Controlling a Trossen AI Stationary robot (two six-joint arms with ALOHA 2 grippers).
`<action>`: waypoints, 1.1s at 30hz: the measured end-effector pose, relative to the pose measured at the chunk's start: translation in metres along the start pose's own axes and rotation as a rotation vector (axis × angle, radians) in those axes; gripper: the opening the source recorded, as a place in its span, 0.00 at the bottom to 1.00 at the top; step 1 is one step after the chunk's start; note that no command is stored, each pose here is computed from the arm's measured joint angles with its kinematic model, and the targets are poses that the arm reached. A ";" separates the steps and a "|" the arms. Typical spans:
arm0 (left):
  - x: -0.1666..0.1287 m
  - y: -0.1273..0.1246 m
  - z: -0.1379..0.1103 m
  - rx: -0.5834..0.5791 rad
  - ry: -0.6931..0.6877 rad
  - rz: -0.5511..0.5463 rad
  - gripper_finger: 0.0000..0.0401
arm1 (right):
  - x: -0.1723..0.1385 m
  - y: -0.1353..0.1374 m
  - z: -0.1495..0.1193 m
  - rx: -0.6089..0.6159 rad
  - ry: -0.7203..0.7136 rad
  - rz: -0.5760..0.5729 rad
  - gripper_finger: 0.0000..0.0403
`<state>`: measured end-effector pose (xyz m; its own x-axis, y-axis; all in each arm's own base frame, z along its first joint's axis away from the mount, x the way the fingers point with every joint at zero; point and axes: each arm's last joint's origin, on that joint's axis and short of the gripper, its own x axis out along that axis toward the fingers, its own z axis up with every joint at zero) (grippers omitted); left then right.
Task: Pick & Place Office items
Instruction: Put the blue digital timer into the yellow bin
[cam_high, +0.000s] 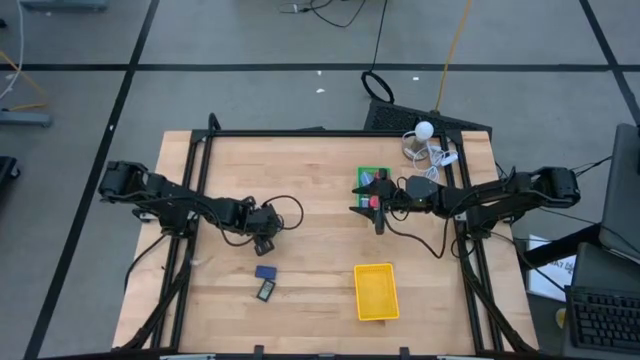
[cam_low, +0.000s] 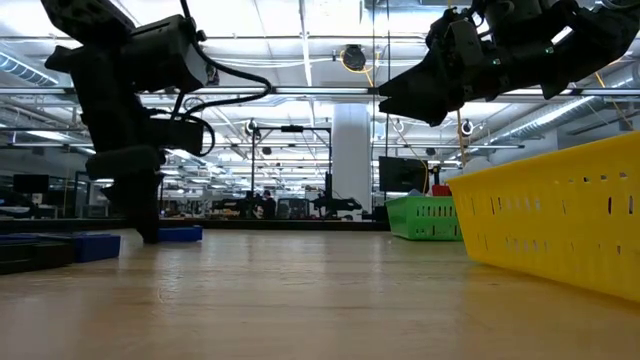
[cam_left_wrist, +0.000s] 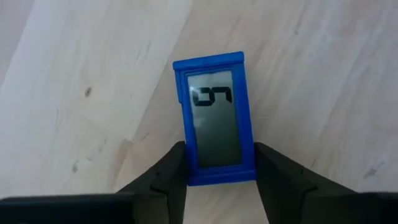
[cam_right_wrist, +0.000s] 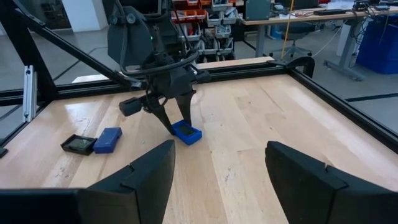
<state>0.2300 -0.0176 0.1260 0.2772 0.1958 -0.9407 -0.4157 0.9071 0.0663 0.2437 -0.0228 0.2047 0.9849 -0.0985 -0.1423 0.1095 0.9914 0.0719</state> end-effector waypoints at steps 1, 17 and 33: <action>0.000 0.000 0.001 0.019 -0.006 -0.002 0.37 | 0.000 0.000 0.000 0.000 0.000 0.000 0.59; -0.063 -0.004 0.072 0.129 -0.357 -0.398 0.37 | 0.019 0.015 -0.016 -0.277 -0.051 0.061 0.59; -0.071 0.006 0.096 0.134 -0.425 -0.707 0.37 | 0.080 0.049 -0.022 -0.628 -0.106 0.065 0.59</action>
<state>0.2905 0.0100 0.2249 0.7485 -0.3362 -0.5716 0.0778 0.9005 -0.4278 0.3254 0.0196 0.1754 0.9983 -0.0126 -0.0566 -0.0187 0.8544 -0.5193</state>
